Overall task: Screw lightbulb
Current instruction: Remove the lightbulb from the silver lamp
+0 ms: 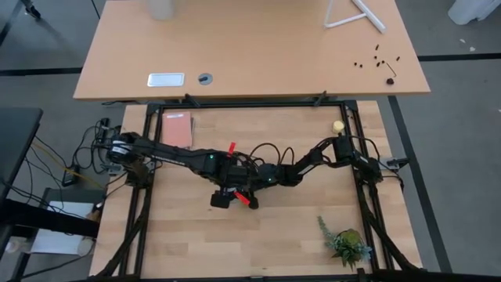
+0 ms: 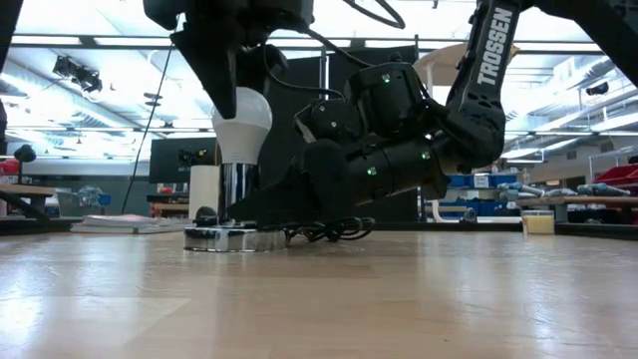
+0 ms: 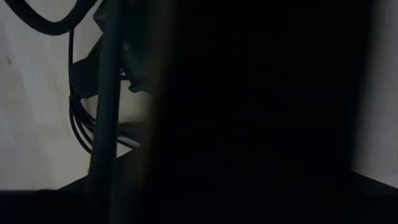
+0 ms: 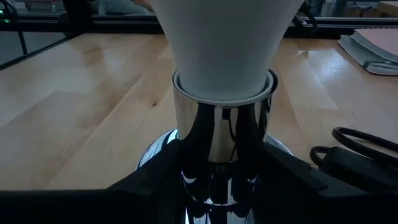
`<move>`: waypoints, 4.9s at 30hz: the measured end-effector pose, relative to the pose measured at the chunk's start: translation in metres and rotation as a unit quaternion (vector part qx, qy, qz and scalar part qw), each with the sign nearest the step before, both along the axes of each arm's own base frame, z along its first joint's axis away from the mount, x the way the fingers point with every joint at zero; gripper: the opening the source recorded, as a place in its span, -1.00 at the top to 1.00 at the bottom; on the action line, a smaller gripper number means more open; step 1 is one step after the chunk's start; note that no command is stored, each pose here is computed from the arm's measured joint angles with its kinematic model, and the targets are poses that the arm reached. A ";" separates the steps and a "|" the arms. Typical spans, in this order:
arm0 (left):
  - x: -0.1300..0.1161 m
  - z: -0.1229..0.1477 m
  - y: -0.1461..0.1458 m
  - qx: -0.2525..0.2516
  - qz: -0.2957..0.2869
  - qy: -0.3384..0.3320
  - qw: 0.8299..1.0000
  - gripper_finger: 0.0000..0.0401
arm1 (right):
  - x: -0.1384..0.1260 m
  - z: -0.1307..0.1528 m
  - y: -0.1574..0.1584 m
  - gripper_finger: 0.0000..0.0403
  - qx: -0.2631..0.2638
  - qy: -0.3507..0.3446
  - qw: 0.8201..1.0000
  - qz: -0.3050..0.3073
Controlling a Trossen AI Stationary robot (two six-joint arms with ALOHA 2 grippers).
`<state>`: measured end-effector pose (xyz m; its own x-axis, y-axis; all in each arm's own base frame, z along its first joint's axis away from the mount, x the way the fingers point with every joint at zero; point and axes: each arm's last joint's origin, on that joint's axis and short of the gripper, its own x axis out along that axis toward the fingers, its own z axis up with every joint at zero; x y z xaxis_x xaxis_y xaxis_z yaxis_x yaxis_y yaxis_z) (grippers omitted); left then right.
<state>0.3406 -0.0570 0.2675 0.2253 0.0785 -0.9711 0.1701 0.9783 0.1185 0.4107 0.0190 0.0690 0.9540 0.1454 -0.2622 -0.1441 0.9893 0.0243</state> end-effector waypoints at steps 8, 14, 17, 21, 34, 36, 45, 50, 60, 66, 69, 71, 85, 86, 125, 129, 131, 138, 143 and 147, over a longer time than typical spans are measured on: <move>-0.001 -0.015 0.000 -0.003 0.024 0.009 1.000 -0.60 | 0.000 0.000 0.000 0.04 0.001 0.000 1.000 0.001; -0.004 -0.023 0.000 -0.008 0.033 0.021 0.999 -0.63 | 0.000 0.000 0.000 0.04 0.001 0.000 1.000 0.001; -0.004 -0.022 0.000 -0.007 0.029 0.022 0.999 -0.59 | 0.000 0.000 0.000 0.04 0.001 0.000 1.000 0.000; -0.004 -0.023 0.000 0.006 0.028 0.021 0.999 -0.49 | 0.000 0.000 0.000 0.04 0.001 0.000 1.000 0.000; -0.001 -0.023 -0.002 -0.035 0.214 -0.012 0.976 -0.37 | 0.000 0.000 -0.001 0.04 0.008 0.003 1.000 -0.005; -0.001 -0.023 -0.005 -0.044 0.256 -0.019 0.965 -0.38 | 0.000 0.000 -0.002 0.04 0.007 0.003 1.000 -0.006; 0.000 -0.022 -0.018 -0.072 0.414 -0.070 0.905 -0.39 | 0.000 0.000 -0.002 0.04 0.006 0.002 1.000 -0.003; 0.001 -0.022 -0.020 -0.074 0.359 -0.065 0.928 -0.51 | 0.000 0.001 -0.002 0.04 0.004 0.000 1.000 0.003; 0.001 -0.019 -0.015 -0.052 0.271 -0.047 0.960 -0.91 | 0.001 0.001 -0.003 0.04 0.007 0.001 1.000 0.000; -0.003 -0.011 -0.014 -0.024 0.208 -0.019 0.978 -0.90 | 0.000 0.000 -0.004 0.04 0.007 0.005 1.000 -0.001; -0.004 -0.008 -0.014 -0.010 0.167 -0.008 0.986 -0.89 | 0.000 0.000 -0.004 0.04 0.005 0.006 1.000 0.000; -0.005 -0.007 -0.014 0.001 0.128 -0.001 0.992 -0.89 | 0.000 0.000 -0.004 0.04 0.005 0.007 1.000 0.000; -0.006 -0.006 -0.013 0.067 -0.121 0.030 0.990 -0.89 | 0.000 -0.001 -0.003 0.04 0.002 0.008 1.000 0.007; -0.005 -0.006 -0.013 0.070 -0.132 0.028 0.988 -0.89 | 0.000 -0.001 -0.003 0.04 0.002 0.008 1.000 0.007; 0.000 0.037 -0.014 0.109 -0.054 -0.028 0.992 -0.70 | 0.000 -0.002 -0.006 0.03 0.006 0.011 1.000 0.004; -0.005 0.044 -0.013 0.080 0.003 -0.013 0.997 -0.70 | 0.000 -0.002 -0.006 0.03 0.006 0.012 1.000 0.004; -0.009 0.044 -0.013 0.064 0.034 0.003 0.997 -0.69 | 0.000 -0.002 -0.006 0.03 0.006 0.012 1.000 0.004; -0.019 0.044 -0.034 0.070 0.077 0.007 0.994 -0.69 | 0.000 -0.002 -0.006 0.03 0.006 0.014 1.000 0.004; -0.028 0.045 -0.062 0.128 0.051 -0.028 0.990 -0.69 | 0.000 -0.002 -0.006 0.02 0.007 0.014 1.000 0.004; -0.039 0.049 -0.080 0.154 0.051 -0.057 0.985 -0.69 | 0.000 -0.002 -0.006 -0.01 0.009 0.014 1.000 0.003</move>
<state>0.3016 -0.1365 0.3162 0.3065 0.3935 -0.8667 0.0405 0.9043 0.4249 0.4104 0.0129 0.0667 0.9452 0.1560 -0.2867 -0.1489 0.9878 0.0462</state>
